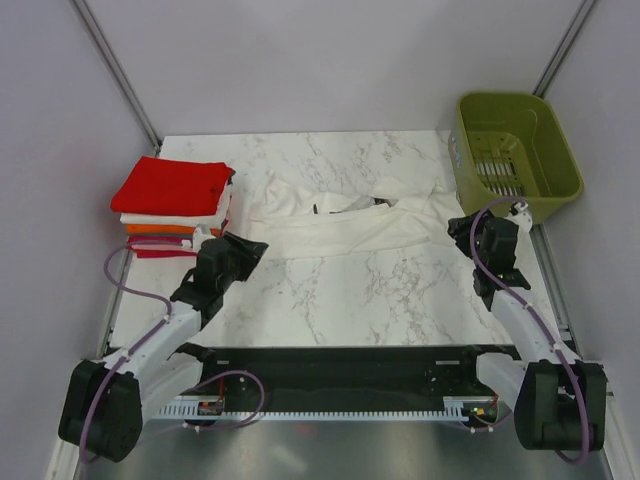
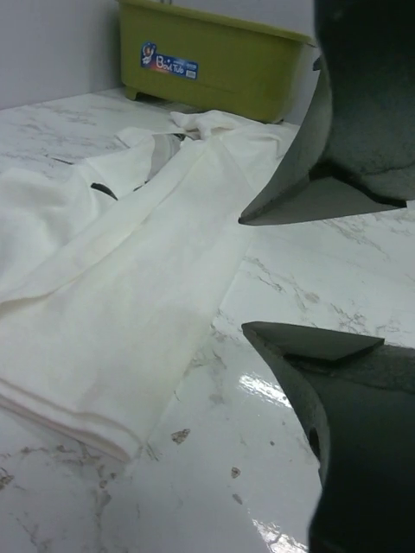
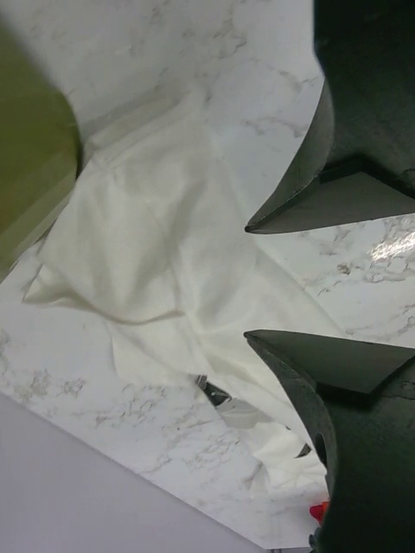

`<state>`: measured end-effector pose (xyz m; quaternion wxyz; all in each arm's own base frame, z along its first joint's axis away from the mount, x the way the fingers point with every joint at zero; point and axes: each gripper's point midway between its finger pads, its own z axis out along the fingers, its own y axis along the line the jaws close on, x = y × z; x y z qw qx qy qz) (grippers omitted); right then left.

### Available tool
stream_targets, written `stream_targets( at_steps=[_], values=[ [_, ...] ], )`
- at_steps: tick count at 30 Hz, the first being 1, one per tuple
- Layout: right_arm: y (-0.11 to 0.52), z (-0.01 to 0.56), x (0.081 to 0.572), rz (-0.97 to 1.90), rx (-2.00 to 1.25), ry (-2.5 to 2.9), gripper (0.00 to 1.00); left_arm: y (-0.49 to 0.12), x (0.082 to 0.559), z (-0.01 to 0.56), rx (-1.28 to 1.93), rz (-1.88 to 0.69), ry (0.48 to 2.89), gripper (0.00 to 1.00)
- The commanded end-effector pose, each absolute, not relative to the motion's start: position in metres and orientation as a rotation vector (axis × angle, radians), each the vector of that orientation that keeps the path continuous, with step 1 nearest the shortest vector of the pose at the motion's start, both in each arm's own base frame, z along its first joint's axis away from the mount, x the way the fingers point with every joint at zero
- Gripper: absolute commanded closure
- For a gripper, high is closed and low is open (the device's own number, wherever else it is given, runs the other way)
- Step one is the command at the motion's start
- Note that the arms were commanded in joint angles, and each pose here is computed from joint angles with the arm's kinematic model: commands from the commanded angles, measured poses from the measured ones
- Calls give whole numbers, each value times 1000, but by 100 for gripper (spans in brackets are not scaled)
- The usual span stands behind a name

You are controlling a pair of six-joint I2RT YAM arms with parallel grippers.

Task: Fold and stack the t-shirts
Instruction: Fold the tshirt

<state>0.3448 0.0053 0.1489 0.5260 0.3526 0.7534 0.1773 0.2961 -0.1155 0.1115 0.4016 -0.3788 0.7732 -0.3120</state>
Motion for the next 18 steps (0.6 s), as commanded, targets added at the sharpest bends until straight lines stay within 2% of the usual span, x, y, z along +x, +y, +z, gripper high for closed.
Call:
stream_targets(
  at_steps=[1,5,11,15,18],
  values=[
    [-3,149,342,448,912,1675,44,-109,298,99,-1075,-732,1856,42],
    [-8,128,335,439,974,1643,41,-102,296,62,-1172,-668,1858,40],
    [-7,105,340,434,1013,1687,39,-101,306,37,-1245,-627,1862,38],
    [-7,105,339,443,1012,1673,39,-99,314,27,-1298,-607,1830,39],
    [-13,105,336,405,1013,1663,39,-101,320,22,-1320,-602,1833,43]
  ],
)
